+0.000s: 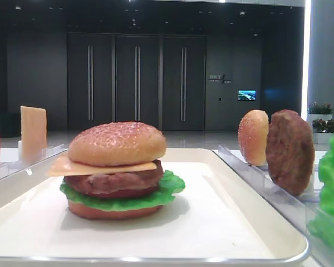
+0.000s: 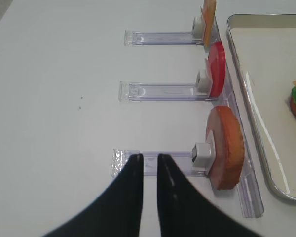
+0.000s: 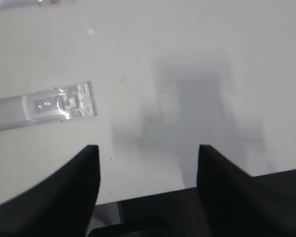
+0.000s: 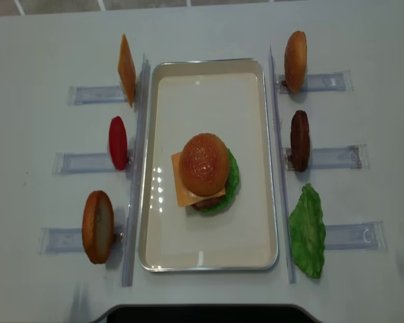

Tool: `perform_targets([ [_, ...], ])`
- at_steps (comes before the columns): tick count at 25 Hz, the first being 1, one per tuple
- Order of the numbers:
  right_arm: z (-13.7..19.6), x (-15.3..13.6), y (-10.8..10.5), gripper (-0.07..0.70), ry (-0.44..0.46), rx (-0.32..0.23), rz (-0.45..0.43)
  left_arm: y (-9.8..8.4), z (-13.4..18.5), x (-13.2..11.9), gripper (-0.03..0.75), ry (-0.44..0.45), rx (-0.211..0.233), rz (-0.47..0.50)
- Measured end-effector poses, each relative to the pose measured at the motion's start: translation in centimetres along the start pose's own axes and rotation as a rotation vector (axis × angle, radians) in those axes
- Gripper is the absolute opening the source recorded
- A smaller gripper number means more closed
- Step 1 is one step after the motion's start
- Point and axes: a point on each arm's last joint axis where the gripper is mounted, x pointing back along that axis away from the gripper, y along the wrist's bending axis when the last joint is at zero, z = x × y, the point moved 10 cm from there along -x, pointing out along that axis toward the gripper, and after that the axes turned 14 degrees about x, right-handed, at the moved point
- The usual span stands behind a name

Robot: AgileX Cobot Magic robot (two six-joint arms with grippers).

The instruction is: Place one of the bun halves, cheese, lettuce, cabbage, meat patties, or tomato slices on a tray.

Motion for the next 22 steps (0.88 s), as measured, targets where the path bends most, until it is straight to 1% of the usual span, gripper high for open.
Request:
perform_targets([
  [4,2.2,1.0,0.6,0.413,-0.171,0.004,0.030,0.0,0.0,0.0,0.076,0.000,0.000,0.000],
  [8,2.6,3.8,1.1,0.401,-0.409,0.020,0.063,0.0,0.0,0.0,0.076,0.000,0.001,0.000],
  [10,3.1,5.2,1.2,0.390,-0.530,0.016,0.085,0.0,0.0,0.0,0.076,0.000,0.001,0.000],
  [12,3.5,6.1,1.3,0.381,-0.612,0.020,0.107,0.0,0.0,0.0,0.076,0.000,0.001,0.000],
  [14,3.7,6.3,1.3,0.370,-0.629,0.023,0.112,0.0,0.0,0.0,0.076,0.000,0.001,0.000],
  [17,3.7,6.2,1.3,0.360,-0.630,0.035,0.117,0.0,0.0,0.0,0.076,0.000,0.001,0.000],
  [22,3.7,6.2,1.3,0.359,-0.631,0.037,0.118,0.0,0.0,0.0,0.076,0.000,0.001,0.000],
])
